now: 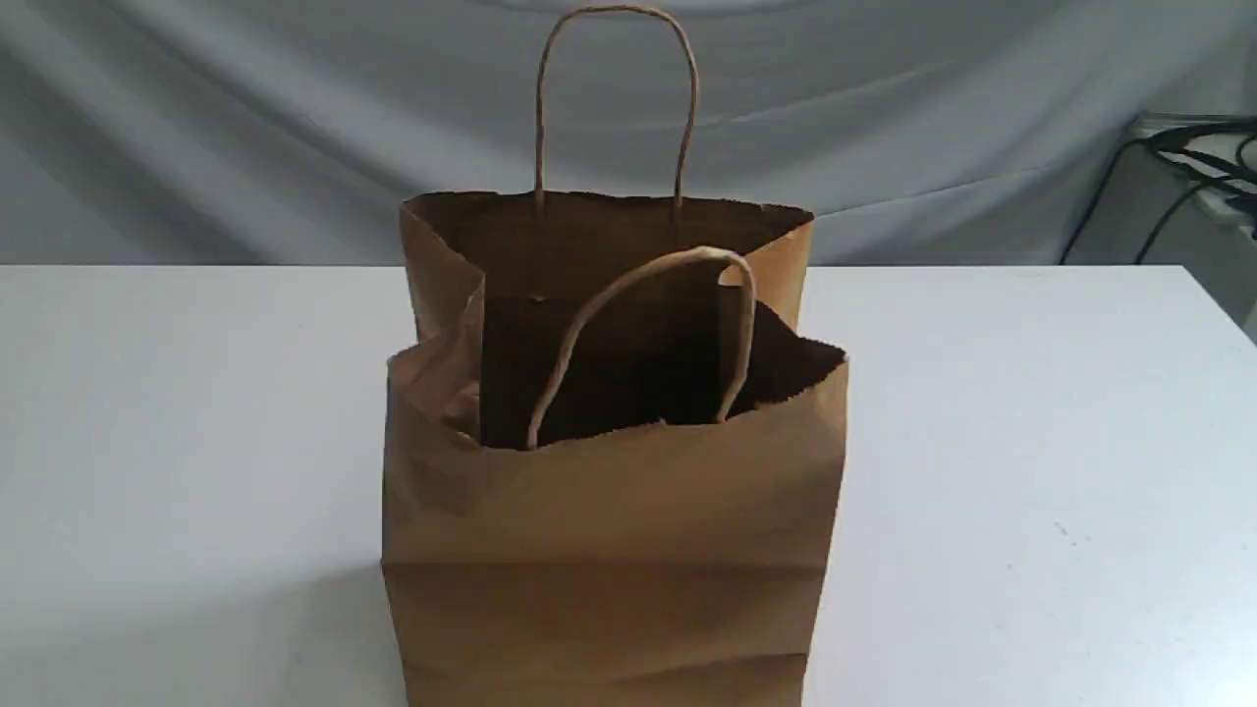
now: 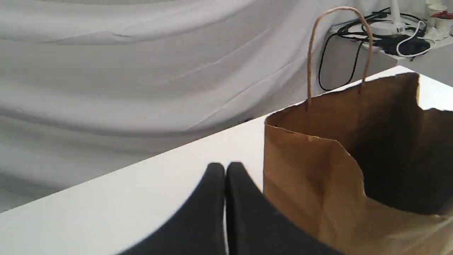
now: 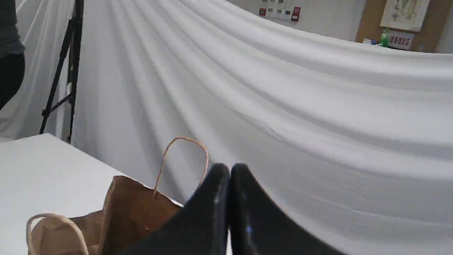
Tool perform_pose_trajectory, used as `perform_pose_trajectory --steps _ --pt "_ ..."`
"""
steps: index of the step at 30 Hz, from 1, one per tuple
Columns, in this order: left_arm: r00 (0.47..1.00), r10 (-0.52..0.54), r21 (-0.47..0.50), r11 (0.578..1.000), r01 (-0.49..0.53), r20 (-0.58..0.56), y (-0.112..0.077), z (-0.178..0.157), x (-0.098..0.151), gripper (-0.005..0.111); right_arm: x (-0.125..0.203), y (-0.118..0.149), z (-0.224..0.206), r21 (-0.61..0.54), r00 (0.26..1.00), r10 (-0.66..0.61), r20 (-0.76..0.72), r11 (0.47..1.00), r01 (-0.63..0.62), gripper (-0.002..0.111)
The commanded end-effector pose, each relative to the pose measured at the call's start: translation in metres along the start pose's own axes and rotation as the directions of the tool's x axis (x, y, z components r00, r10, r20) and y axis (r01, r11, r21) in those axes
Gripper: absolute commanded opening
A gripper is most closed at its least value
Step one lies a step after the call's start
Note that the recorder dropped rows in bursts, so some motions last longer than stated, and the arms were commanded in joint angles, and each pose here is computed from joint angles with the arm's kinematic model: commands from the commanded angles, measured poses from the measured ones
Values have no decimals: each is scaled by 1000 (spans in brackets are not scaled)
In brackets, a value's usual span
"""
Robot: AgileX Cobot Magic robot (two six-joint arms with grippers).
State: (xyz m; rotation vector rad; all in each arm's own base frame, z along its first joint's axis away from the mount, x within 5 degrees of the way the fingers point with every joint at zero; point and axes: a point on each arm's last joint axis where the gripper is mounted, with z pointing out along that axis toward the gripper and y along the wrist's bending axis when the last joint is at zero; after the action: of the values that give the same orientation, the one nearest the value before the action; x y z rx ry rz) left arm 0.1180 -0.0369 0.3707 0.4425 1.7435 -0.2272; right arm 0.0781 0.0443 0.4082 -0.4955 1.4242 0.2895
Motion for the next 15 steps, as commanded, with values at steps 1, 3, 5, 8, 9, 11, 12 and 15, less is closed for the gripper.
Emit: perform_pose_trajectory --steps 1,3,5,8,9,11,12,15 --pt "997 17 -42 999 -14 72 -7 -19 12 0 18 2 -6 17 999 -5 45 1000 4 0" --pt "993 29 -62 998 -22 114 -11 -30 18 0 30 4 -7 14 1000 0 27 1000 -1 0" --pt "991 25 -64 998 -17 133 -14 -37 23 0 39 5 -7 10 1000 3 2 1000 -3 0" --pt "988 8 -40 999 -2 152 -20 -44 30 0 45 6 -6 6 1000 5 -20 1000 -5 0" --pt "989 11 -29 1000 -7 147 -22 -46 31 0 46 6 -6 5 1000 5 -22 1000 -5 0" --pt "991 15 -6 1000 -14 134 -25 -48 34 0 46 6 -6 5 1000 5 -22 1000 -5 0" --pt "991 21 2 1000 -21 129 -27 -50 35 0 46 6 -6 5 1000 8 -22 1000 -8 0" --pt "991 26 3 1000 -26 135 -28 -52 35 0 46 6 -6 6 1000 8 -20 1000 -8 0"
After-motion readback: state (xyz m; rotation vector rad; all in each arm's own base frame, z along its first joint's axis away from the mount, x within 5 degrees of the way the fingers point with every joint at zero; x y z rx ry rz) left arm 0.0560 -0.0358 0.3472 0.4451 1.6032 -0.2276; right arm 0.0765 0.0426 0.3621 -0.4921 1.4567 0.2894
